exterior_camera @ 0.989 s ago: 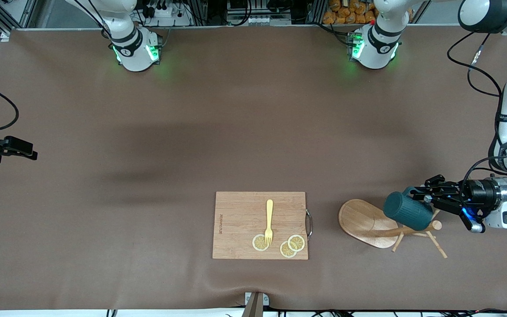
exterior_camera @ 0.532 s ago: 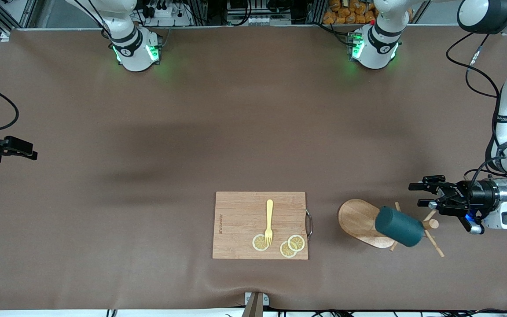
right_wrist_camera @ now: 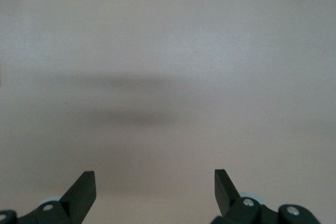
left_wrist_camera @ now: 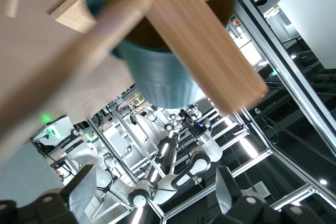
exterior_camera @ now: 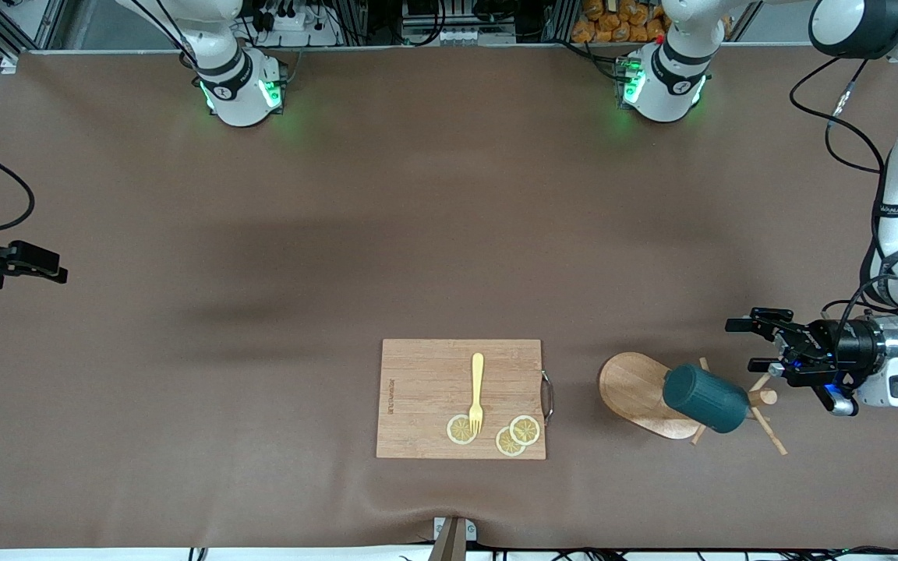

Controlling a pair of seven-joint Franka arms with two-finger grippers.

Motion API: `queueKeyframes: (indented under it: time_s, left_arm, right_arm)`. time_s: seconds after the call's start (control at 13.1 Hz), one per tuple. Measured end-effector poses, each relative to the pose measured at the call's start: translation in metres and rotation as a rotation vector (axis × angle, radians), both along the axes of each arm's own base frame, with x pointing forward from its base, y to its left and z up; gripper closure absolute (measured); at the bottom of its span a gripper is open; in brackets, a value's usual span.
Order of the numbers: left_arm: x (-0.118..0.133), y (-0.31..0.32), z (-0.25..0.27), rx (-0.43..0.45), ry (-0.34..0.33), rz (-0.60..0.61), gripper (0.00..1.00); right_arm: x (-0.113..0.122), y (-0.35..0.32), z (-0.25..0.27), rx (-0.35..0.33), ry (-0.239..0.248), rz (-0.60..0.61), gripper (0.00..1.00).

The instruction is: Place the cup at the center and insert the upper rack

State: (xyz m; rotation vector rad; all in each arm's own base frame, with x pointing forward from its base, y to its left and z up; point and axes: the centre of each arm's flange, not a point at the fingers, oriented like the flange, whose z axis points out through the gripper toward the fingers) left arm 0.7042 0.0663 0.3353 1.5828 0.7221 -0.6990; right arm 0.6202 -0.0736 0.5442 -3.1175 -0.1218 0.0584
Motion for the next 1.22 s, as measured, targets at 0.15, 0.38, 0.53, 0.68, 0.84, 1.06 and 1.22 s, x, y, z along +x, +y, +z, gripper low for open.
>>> queueKeyframes:
  time_s: [0.15, 0.38, 0.53, 0.68, 0.84, 1.06, 1.22]
  left_arm:
    - [-0.001, -0.012, 0.031, 0.146, -0.057, -0.039, 0.00]
    - [-0.009, -0.048, 0.101, 0.424, -0.196, -0.125, 0.00]
    - [-0.021, -0.072, 0.135, 0.597, -0.274, -0.189, 0.00]
    - [-0.035, -0.092, 0.160, 0.798, -0.342, -0.278, 0.00]
    - [-0.050, -0.111, 0.179, 0.981, -0.399, -0.372, 0.00]
    - [-0.072, -0.136, 0.200, 1.188, -0.467, -0.488, 0.00]
    - [-0.087, -0.148, 0.214, 1.286, -0.541, -0.583, 0.00]
  right_arm:
    - [0.000, 0.003, 0.000, 0.001, -0.001, 0.006, 0.00]
    - [0.002, 0.014, 0.003, 0.001, -0.007, 0.023, 0.00]
    - [0.003, 0.021, 0.008, 0.000, -0.017, 0.035, 0.00]
    - [0.005, 0.024, 0.015, -0.001, -0.031, 0.040, 0.00]
    - [0.006, 0.029, 0.023, -0.003, -0.048, 0.048, 0.00]
    - [0.005, 0.053, 0.039, -0.002, -0.060, 0.087, 0.00]
    - [0.004, 0.073, 0.044, -0.001, -0.058, 0.117, 0.00]
